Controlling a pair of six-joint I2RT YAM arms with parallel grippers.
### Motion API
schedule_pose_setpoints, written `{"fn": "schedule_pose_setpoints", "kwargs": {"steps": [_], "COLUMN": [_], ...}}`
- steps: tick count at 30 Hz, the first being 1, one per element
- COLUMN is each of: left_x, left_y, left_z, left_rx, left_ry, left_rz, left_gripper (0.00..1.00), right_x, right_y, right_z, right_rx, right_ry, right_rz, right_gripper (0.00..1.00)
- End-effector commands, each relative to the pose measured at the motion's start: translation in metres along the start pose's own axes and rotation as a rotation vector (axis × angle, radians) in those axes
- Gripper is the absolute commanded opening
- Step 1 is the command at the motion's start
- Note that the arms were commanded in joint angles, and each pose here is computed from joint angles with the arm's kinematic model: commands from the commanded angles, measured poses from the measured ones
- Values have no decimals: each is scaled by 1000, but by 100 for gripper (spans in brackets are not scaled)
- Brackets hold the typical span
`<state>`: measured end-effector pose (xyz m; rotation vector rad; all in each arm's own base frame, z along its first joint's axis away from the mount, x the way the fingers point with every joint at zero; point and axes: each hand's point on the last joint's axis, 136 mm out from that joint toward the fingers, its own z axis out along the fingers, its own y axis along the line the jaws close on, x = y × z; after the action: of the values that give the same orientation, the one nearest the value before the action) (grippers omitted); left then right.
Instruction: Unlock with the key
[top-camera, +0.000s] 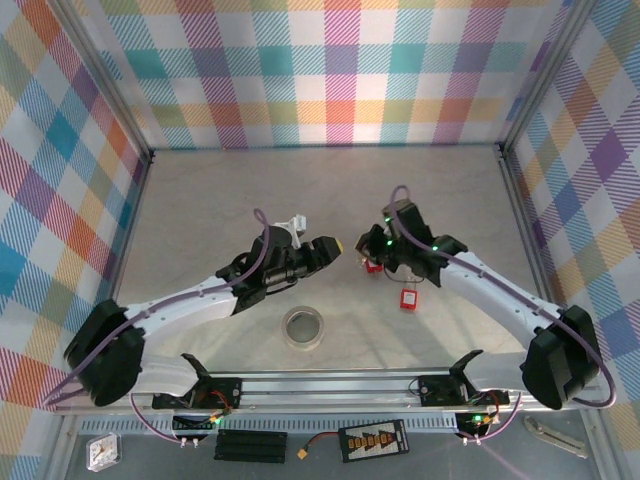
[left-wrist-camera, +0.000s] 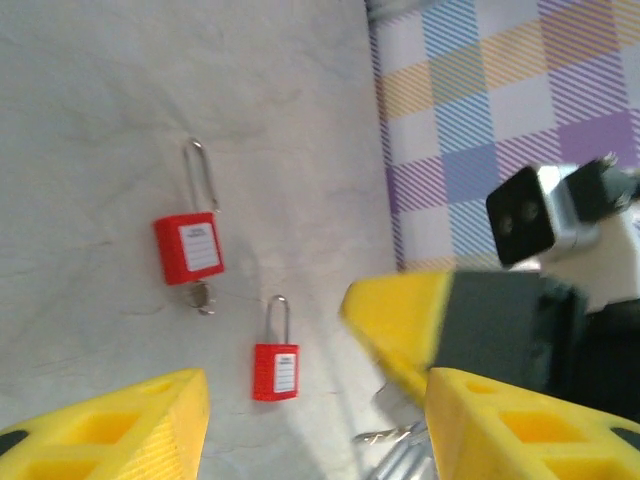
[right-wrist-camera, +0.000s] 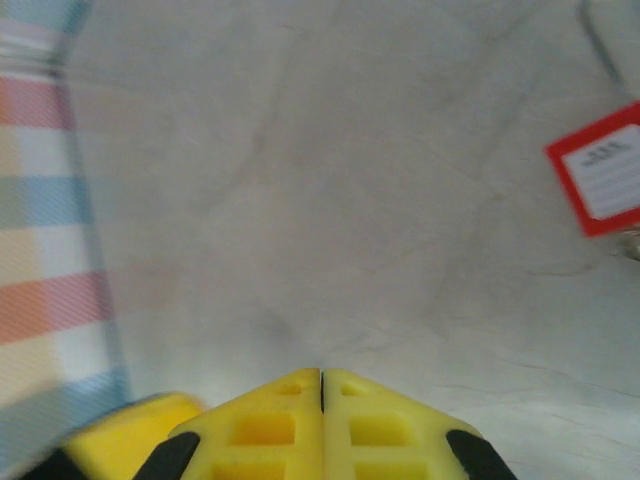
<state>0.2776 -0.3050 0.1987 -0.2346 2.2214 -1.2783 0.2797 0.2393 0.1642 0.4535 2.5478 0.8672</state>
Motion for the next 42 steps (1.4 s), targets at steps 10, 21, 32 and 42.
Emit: {"fn": "schedule_pose_setpoints", "kwargs": {"steps": [10, 21, 32, 42], "left_x": [-19, -17, -15, -13], "left_y": [33, 46, 48, 52], "left_z": [-49, -61, -62, -60], "left_rx": [-219, -254, -265, -272], "left_ry": [-77, -87, -75, -60], "left_rz": [118, 122, 138, 138], "left_gripper": [59, 59, 60, 61], "right_x": [51, 68, 88, 96], "right_y": [-116, -145, -147, -150], "right_z": [50, 66, 72, 67], "right_rx": [584, 671, 656, 665], "right_ry": [-16, 0, 104, 161], "right_rz": [-227, -233, -216, -216], "right_gripper": [0, 0, 18, 16]}}
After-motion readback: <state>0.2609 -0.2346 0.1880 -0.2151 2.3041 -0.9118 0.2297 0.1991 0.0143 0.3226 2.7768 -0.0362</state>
